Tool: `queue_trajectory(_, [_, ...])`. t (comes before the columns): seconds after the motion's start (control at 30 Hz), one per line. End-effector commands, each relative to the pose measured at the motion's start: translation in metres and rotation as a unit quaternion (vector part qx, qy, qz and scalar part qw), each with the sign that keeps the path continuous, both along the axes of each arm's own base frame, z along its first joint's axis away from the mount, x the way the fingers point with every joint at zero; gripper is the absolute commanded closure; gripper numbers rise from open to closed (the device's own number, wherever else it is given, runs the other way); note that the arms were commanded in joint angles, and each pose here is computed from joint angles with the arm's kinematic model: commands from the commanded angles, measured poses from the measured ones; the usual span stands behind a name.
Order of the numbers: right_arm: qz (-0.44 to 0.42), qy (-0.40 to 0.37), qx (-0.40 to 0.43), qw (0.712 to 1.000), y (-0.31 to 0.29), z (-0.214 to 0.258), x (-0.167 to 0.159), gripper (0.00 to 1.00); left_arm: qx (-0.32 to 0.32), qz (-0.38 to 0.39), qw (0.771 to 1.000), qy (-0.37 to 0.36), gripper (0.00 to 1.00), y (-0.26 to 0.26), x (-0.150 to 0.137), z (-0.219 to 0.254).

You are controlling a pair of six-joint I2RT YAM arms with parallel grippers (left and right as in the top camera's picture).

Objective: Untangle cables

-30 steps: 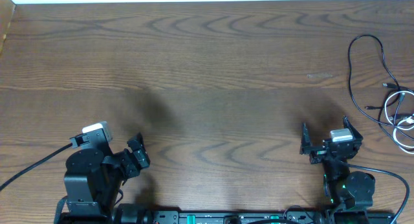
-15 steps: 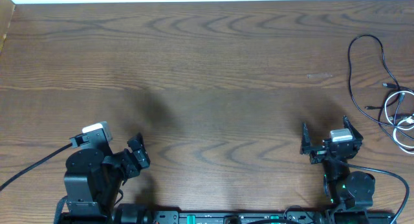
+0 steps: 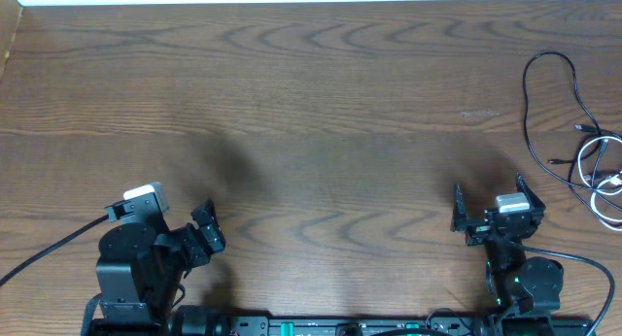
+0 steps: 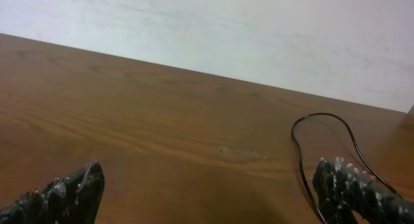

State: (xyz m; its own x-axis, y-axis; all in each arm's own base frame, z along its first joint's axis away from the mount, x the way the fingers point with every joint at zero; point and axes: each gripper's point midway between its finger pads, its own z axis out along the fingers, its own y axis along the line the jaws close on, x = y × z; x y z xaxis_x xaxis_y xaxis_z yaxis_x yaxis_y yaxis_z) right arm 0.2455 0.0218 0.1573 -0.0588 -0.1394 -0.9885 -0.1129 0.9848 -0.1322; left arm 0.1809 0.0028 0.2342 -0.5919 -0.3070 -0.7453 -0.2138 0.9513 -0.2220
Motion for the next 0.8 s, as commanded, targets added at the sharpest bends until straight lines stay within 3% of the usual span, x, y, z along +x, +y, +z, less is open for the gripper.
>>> queue_trajectory(0.0, [0.0,-0.001,-0.005,1.0,0.0,0.0,0.0,0.01,0.006,0.001,1.0,0.001,0.04,0.002,-0.001,-0.001])
queue_trajectory(0.37, [-0.044,-0.002,-0.007,0.999,-0.015,0.0,0.001,0.01,0.006,0.001,1.0,0.001,0.04,0.002,-0.001,-0.001])
queue_trajectory(0.57, [-0.088,-0.004,0.078,0.993,-0.028,0.002,0.0,0.01,0.006,0.001,1.0,0.001,0.04,0.002,-0.001,-0.001])
queue_trajectory(0.77, [-0.094,-0.005,0.079,0.992,-0.03,0.002,0.0,0.01,0.006,0.001,1.0,0.001,0.04,0.002,-0.001,-0.001])
